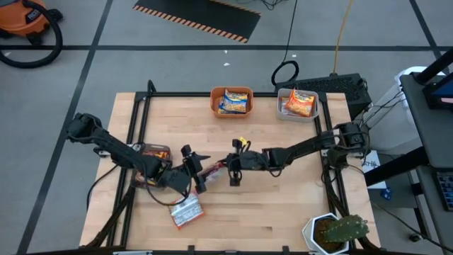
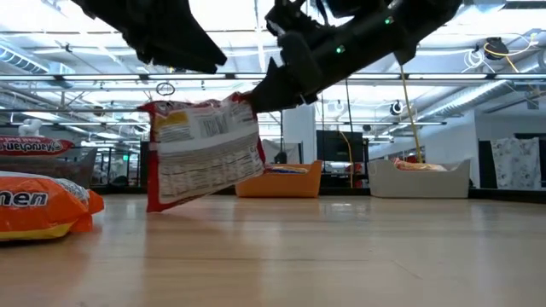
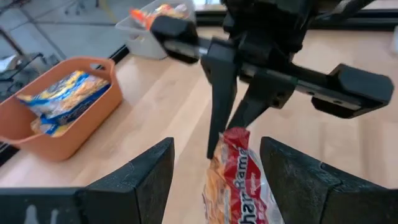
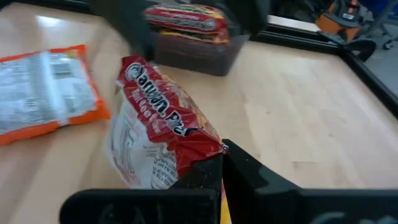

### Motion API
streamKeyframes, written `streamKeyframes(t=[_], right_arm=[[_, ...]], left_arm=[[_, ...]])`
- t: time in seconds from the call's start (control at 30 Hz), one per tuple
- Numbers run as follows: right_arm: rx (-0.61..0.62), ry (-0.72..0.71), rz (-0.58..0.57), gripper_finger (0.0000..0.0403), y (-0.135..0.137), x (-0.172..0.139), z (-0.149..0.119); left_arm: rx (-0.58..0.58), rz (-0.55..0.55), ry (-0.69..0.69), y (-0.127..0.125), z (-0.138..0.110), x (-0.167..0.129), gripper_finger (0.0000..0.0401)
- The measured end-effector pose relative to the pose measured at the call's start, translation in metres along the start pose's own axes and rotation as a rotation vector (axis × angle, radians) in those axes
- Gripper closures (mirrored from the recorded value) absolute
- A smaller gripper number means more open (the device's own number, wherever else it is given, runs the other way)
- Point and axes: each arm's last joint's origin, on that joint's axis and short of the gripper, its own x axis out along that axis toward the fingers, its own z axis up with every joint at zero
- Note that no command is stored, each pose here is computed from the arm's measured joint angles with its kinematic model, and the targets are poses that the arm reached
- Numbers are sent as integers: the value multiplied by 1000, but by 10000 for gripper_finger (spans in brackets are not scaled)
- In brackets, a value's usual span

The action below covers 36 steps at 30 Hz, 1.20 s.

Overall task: Sort Maruchan noodles
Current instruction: Put the red noodle pack into the black bin

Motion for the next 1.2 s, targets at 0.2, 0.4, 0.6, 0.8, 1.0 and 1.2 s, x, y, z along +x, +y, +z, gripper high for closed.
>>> streamKeyframes(t=[0.2, 0.4, 0.6, 0.8, 1.0, 1.2], right_arm=[[-4, 7, -18, 403, -20, 5, -1], [-2, 24, -41, 403, -37, 8, -4], [-21, 40, -57, 403, -45, 9, -6], [-27, 51, -37, 403, -48, 9, -8], [-31, 45, -60, 403, -56, 10, -8], [-17, 64, -36, 403, -64, 11, -11]], left_arm=[[-69, -9, 106, 17, -3, 15, 142], [-98, 18, 155, 32, -4, 26, 85], [-46, 79, 194, 40, -9, 34, 47], [8, 75, 284, 47, -19, 46, 40], [45, -55, 320, 44, -24, 60, 40], [90, 4, 328, 51, -28, 71, 41]])
